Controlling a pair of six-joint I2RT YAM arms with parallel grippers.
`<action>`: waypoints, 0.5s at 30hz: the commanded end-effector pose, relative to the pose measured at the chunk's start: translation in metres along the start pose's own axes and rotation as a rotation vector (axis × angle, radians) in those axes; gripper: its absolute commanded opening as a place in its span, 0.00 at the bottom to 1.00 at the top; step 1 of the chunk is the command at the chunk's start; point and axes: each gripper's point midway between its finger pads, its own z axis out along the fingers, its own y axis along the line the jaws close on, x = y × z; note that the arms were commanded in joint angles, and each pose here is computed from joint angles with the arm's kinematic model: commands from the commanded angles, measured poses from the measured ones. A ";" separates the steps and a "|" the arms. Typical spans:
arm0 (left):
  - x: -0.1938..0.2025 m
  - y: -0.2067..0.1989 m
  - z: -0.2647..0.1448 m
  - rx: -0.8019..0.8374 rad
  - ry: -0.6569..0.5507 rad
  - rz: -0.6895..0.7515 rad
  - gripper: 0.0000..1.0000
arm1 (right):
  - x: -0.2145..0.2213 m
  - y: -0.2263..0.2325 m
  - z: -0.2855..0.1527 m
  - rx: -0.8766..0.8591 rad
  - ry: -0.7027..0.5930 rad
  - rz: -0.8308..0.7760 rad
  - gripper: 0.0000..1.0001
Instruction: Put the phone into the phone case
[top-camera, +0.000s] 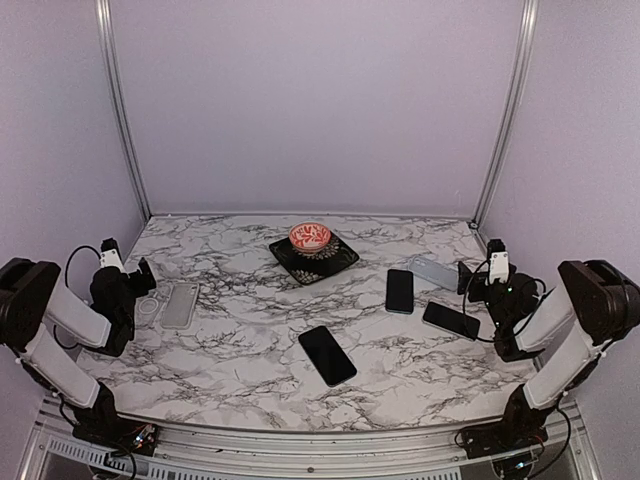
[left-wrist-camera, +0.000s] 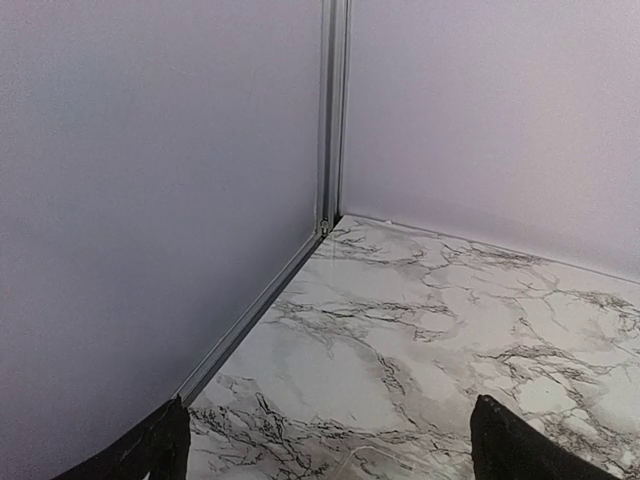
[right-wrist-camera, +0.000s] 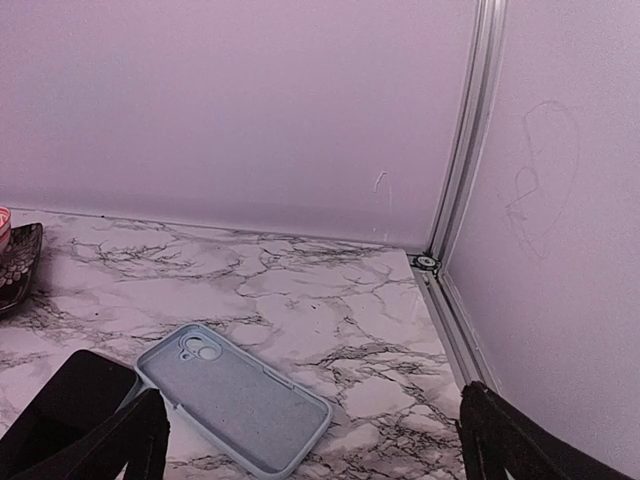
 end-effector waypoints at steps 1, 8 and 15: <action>-0.007 0.006 -0.001 -0.028 -0.027 -0.027 0.99 | -0.006 -0.002 0.006 0.005 -0.018 0.003 0.99; -0.053 0.016 -0.015 -0.087 -0.085 -0.056 0.99 | -0.005 -0.008 0.006 0.035 -0.012 0.005 0.99; -0.153 -0.027 -0.014 0.065 -0.217 -0.217 0.99 | -0.045 -0.011 0.005 0.033 -0.009 0.041 0.99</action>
